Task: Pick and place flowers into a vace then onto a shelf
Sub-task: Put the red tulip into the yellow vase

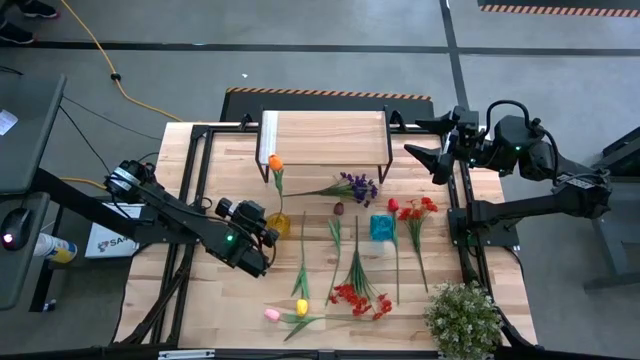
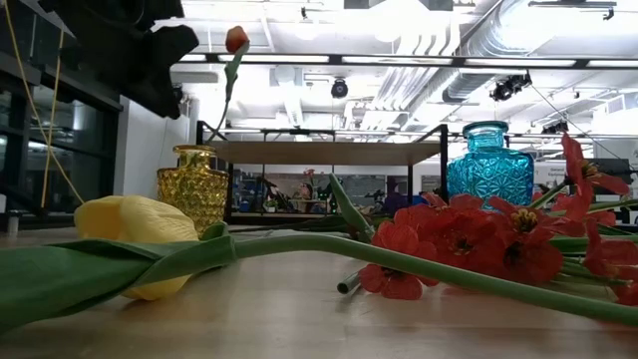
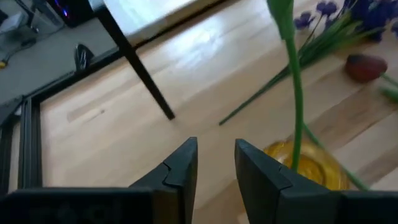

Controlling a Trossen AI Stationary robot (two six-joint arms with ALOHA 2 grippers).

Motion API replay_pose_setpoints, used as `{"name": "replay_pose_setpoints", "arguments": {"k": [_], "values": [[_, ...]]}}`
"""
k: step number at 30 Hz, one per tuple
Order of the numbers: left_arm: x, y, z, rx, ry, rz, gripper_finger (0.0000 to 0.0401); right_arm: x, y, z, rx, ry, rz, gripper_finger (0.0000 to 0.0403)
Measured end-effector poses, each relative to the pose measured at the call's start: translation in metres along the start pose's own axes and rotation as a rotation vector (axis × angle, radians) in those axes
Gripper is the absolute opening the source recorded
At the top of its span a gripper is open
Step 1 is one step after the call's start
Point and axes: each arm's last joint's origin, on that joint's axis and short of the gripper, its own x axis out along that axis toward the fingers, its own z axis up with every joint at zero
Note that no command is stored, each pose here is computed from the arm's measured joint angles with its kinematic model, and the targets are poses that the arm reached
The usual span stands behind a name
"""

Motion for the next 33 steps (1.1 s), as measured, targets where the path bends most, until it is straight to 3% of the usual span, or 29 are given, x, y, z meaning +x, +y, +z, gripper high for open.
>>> {"name": "replay_pose_setpoints", "arguments": {"k": [10, 21, 25, 33], "values": [[-0.033, 0.007, 0.006, 0.118, 0.091, -0.019, 0.0151, 0.0, -0.001, 0.0, -0.015, -0.005, -0.021, 0.0382], [-0.088, 0.0, 0.025, 0.054, 0.079, -0.231, 0.0156, 0.0, -0.001, 0.0, -0.016, -0.006, -0.029, 0.0382], [-0.102, -0.004, 0.032, 0.017, 0.054, -0.312, 0.0156, 0.0, 0.002, 0.003, -0.017, -0.026, 0.042, 0.0382], [-0.117, -0.012, 0.032, 0.022, 0.045, -0.432, 0.0157, 0.01, 0.014, 0.013, -0.077, -0.112, 0.303, 0.0382]]}}
